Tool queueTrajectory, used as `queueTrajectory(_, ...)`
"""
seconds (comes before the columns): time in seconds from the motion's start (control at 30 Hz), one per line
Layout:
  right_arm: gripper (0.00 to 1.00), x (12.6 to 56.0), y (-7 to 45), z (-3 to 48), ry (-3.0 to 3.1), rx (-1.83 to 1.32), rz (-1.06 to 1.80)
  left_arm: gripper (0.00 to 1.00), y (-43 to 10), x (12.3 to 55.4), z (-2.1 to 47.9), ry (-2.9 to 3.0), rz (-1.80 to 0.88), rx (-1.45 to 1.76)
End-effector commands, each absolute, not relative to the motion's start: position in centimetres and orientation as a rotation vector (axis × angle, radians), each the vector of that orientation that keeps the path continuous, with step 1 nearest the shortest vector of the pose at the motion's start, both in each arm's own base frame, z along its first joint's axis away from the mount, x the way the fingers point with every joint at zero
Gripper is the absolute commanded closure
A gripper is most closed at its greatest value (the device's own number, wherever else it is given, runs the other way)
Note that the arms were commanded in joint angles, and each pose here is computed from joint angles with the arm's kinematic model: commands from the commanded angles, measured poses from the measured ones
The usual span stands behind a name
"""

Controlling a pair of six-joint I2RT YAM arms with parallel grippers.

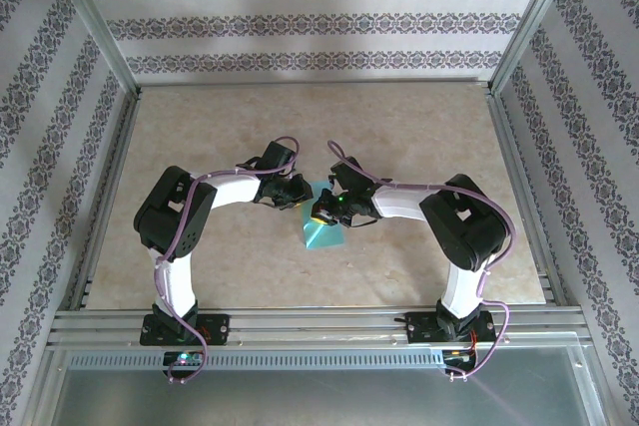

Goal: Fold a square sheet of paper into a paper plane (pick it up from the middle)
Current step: Fold the triangle a second time at the center of the table.

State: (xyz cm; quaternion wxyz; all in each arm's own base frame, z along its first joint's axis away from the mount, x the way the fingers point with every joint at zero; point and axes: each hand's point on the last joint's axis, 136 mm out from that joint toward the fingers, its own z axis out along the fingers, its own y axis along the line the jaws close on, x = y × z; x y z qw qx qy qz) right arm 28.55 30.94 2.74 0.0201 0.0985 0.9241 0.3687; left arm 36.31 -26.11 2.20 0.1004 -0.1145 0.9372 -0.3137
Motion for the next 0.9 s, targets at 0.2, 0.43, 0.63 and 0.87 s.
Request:
queueTrajectory(0.2,1.00,28.50,31.06,1.99,2.891,0.290,1.096,0.82,-25.09,34.69,-0.19,2.853,-0.878,-0.366)
queueTrajectory(0.43,1.00,28.71,30.98,1.59,2.889,0.322,1.087,0.82,-25.01,34.58,-0.34,2.856,-0.875,-0.374)
queueTrajectory(0.63,1.00,28.81,31.24,1.60,2.885,0.319,1.097,0.82,-25.04,34.58,-0.28,2.856,-0.877,-0.372)
queueTrajectory(0.87,1.00,28.75,31.45,1.51,2.889,0.310,1.107,0.82,-25.02,34.49,-0.38,2.859,-0.875,-0.372)
